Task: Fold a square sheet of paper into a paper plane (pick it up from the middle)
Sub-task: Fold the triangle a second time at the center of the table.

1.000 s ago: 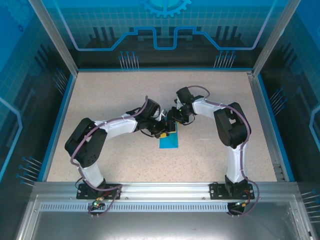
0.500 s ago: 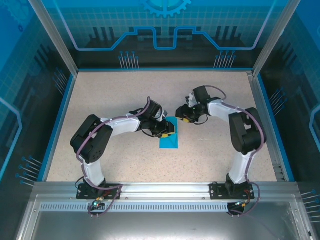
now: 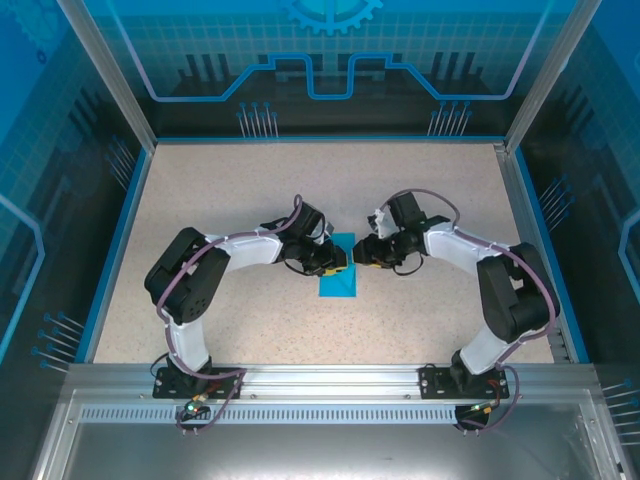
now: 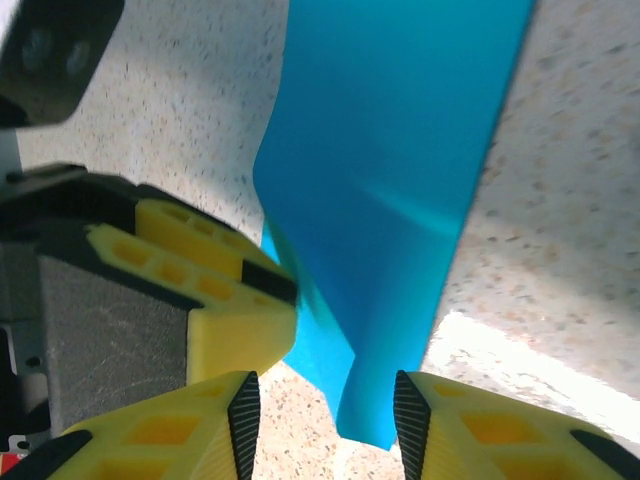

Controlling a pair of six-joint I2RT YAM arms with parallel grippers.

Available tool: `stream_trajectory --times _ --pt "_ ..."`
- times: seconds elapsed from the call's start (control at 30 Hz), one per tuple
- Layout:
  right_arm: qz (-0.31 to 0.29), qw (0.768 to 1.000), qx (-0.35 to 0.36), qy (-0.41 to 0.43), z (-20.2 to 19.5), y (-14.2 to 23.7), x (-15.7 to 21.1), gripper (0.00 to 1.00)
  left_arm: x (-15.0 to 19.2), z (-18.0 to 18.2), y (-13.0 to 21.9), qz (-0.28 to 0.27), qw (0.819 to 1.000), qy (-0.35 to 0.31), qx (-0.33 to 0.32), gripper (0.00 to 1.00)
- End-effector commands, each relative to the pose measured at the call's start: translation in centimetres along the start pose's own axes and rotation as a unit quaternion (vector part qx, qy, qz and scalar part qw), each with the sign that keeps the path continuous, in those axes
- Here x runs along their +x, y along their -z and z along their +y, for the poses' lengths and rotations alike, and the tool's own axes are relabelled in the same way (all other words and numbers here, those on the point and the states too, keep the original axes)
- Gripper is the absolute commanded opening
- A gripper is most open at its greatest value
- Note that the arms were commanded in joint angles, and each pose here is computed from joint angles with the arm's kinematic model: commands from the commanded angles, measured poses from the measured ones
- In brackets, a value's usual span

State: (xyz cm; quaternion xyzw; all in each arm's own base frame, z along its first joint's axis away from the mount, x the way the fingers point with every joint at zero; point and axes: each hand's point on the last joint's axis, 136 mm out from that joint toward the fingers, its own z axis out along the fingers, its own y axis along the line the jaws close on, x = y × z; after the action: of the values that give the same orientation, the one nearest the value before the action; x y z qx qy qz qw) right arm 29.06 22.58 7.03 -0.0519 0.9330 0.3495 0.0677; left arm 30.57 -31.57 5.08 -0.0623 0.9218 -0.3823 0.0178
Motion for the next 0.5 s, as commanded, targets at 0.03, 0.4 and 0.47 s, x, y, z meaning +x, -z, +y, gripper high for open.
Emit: stream_trajectory --times 0.03,0.4,0.47 --pt "0.034 0.999 -0.002 0.003 -0.1 -1.6 1.2 0.40 -0.9 -0.6 0.2 -0.014 1.000 -0.006 0.001 0.26" --pt "0.030 1.000 -0.006 -0.004 -0.1 -2.6 0.3 0.31 -0.7 -0.6 0.5 -0.014 1.000 -0.003 0.002 0.23" --pt "0.027 1.000 -0.003 -0.006 -0.3 -2.7 0.1 0.24 -0.7 -0.7 0.5 -0.014 1.000 -0.003 0.003 0.23"
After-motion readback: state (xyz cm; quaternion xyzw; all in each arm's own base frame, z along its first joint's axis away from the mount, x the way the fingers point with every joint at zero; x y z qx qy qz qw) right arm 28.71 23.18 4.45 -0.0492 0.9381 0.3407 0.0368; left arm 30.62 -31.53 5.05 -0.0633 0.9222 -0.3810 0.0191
